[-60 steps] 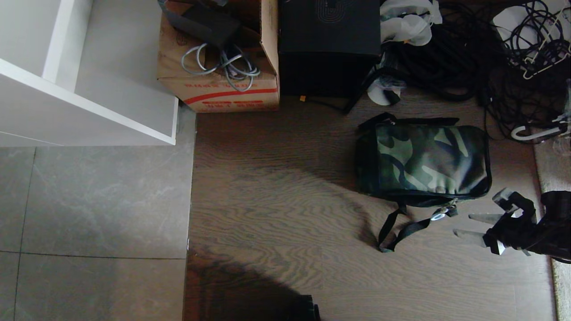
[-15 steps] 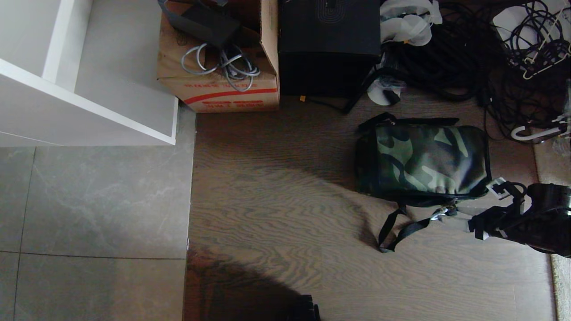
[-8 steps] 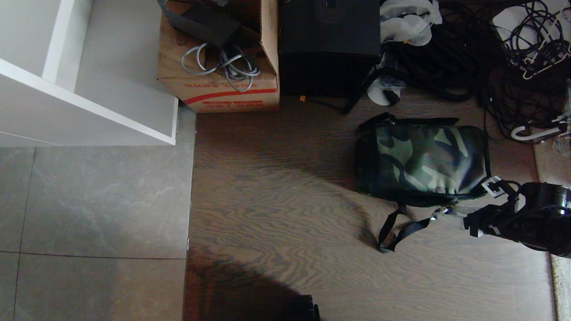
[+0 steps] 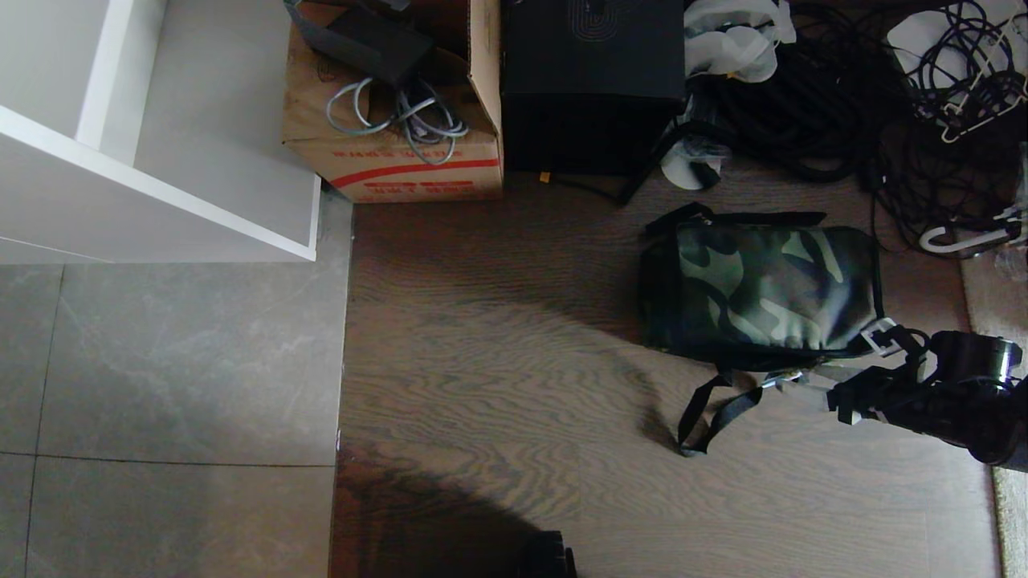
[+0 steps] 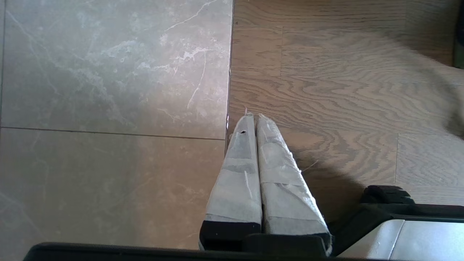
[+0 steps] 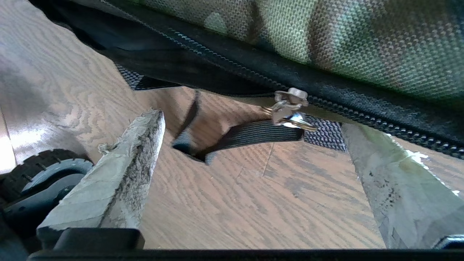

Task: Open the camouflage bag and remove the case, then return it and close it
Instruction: Open the top of the storage box

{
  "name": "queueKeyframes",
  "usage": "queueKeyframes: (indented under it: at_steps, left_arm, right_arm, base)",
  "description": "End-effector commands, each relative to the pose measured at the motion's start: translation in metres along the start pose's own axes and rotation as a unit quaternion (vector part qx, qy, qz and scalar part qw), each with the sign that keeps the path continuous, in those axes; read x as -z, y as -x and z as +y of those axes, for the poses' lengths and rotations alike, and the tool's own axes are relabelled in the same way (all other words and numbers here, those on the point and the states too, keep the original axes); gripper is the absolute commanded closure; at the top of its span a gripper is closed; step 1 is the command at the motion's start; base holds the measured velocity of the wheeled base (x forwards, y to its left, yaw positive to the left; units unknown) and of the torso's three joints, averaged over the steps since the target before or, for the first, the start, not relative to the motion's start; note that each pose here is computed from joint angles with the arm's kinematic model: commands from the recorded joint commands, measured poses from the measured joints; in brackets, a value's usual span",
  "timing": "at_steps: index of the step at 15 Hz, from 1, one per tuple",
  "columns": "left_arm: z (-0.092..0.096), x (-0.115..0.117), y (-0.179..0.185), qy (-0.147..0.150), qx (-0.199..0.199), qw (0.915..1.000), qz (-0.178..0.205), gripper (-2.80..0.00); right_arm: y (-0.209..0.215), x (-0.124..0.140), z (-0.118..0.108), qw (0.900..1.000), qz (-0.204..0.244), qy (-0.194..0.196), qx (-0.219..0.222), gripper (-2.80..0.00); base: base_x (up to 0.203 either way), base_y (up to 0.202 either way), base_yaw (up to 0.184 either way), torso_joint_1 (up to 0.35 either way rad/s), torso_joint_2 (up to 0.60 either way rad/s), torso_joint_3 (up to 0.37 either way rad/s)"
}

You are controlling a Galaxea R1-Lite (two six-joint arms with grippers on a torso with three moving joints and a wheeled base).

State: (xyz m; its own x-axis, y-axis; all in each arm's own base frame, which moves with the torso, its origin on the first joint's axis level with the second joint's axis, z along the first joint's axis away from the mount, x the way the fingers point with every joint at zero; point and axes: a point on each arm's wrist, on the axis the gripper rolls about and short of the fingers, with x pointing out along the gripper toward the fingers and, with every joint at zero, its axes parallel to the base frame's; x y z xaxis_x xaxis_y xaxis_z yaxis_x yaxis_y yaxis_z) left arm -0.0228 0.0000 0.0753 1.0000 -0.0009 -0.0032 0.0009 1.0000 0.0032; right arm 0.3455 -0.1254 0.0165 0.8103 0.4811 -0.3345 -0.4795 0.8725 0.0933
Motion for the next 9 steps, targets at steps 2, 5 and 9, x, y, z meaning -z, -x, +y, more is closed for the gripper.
queueKeyframes:
  at_steps: [2,5,9]
  left_arm:
    - [0.0000,0.0001,-0.0001,0.000,0.000,1.0000,0.001,0.00]
    - [0.0000,0.0001,-0.0001,0.000,0.000,1.0000,0.001,0.00]
    - [0.0000,0.0001,-0.0001,0.000,0.000,1.0000,0.001,0.00]
  right_arm:
    - [-0.0020,0.0062,0.0000,1.000,0.003,-0.004,-0.005,0.00]
    - [-0.0023,0.0050,-0.0008,1.000,0.001,0.002,-0.004,0.00]
    - [-0.0032,0.0054,-0.0016,1.000,-0.008,0.013,-0.003,0.00]
  base:
    - [0.000,0.000,0.000,0.000,0.00,0.000]
    - [0.000,0.000,0.000,0.000,0.00,0.000]
    - [0.000,0.000,0.000,0.000,0.00,0.000]
